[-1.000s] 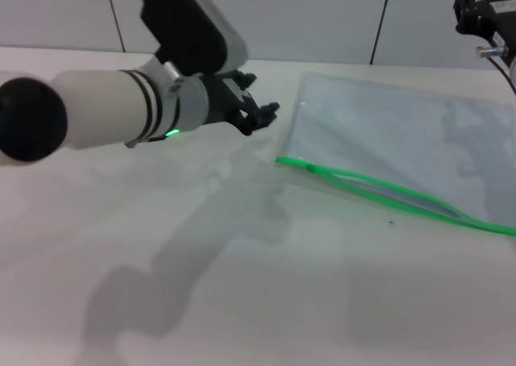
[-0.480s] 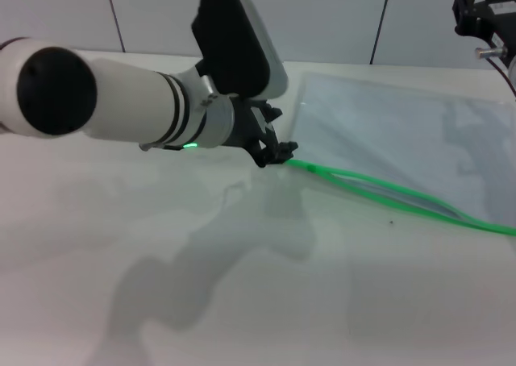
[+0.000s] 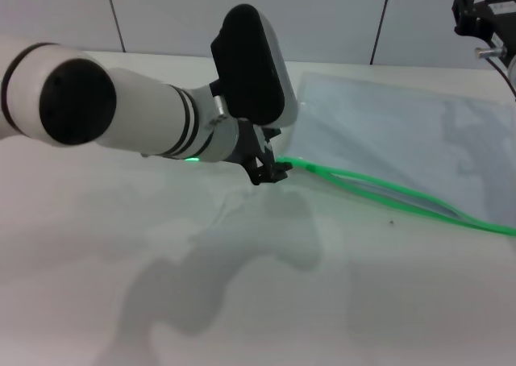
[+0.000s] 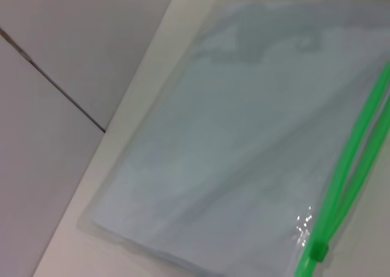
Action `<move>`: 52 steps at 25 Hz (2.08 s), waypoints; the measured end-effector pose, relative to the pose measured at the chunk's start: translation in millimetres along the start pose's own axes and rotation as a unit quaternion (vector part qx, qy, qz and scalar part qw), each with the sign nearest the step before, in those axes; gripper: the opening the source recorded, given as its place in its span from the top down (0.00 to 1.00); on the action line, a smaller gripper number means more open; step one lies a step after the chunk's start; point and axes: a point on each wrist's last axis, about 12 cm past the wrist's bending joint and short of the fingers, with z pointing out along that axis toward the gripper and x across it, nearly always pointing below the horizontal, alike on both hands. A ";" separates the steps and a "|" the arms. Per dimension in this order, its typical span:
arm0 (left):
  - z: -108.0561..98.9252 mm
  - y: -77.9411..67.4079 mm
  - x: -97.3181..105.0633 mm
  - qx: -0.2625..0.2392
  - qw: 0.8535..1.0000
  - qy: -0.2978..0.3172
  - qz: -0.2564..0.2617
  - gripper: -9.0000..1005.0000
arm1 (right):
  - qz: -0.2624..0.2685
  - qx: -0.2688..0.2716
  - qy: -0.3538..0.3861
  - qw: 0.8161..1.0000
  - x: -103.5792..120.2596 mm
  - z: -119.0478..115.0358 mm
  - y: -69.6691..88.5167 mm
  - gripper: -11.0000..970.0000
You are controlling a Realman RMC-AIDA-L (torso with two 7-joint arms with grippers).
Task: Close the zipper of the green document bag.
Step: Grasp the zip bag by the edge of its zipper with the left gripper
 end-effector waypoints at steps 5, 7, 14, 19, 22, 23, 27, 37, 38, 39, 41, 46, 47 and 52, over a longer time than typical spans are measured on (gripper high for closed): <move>3.8 -3.7 -0.2 0.002 1.000 0.006 0.014 0.44 | -0.001 -0.004 -0.002 1.000 -2.0 1.9 2.4 0.65; 5.5 -4.1 0.1 0.002 1.000 0.008 0.016 0.44 | 0.000 -0.006 0.000 1.000 -1.9 2.9 3.7 0.65; 15.1 -11.2 0.5 -0.007 0.999 0.001 0.038 0.45 | 0.005 -0.006 0.003 1.000 -0.6 4.1 3.8 0.65; 18.9 -14.6 -1.7 -0.019 0.998 -0.003 0.060 0.45 | 0.005 -0.006 0.003 1.000 -0.6 4.1 3.8 0.65; 20.8 -17.4 -1.9 -0.022 0.997 -0.002 0.073 0.44 | 0.005 -0.006 0.003 1.000 -0.6 4.1 3.8 0.65; 21.4 -18.1 -1.7 -0.022 0.997 -0.001 0.077 0.44 | 0.005 -0.006 0.003 1.000 -0.6 4.1 3.8 0.65; 24.0 -18.8 0.4 -0.023 0.996 0.006 0.086 0.44 | 0.005 -0.006 0.003 1.000 -0.9 4.2 4.0 0.65; 30.5 -22.8 -1.6 -0.029 0.994 0.003 0.107 0.45 | 0.005 -0.006 0.003 1.000 -0.8 4.3 4.0 0.65; 30.7 -23.2 -2.5 -0.030 0.994 0.000 0.109 0.45 | 0.005 -0.006 0.003 1.000 -0.8 4.3 4.0 0.65; 30.8 -23.6 -3.9 -0.032 0.993 -0.003 0.112 0.45 | 0.005 -0.006 0.003 1.000 -0.8 4.3 4.0 0.65; 31.0 -24.4 -6.3 -0.032 0.993 -0.006 0.117 0.45 | 0.005 -0.006 0.003 1.000 -0.9 4.3 4.0 0.65; 32.3 -26.1 -11.3 -0.032 0.991 -0.011 0.128 0.44 | 0.005 -0.005 0.003 1.000 -1.0 4.4 3.7 0.65; 32.5 -26.2 -11.6 -0.033 0.991 -0.012 0.129 0.44 | 0.005 -0.005 0.003 1.000 -1.0 4.4 3.7 0.65; 33.5 -27.6 -12.1 -0.035 0.990 -0.013 0.139 0.43 | 0.006 -0.005 0.002 1.000 -1.5 4.7 3.8 0.65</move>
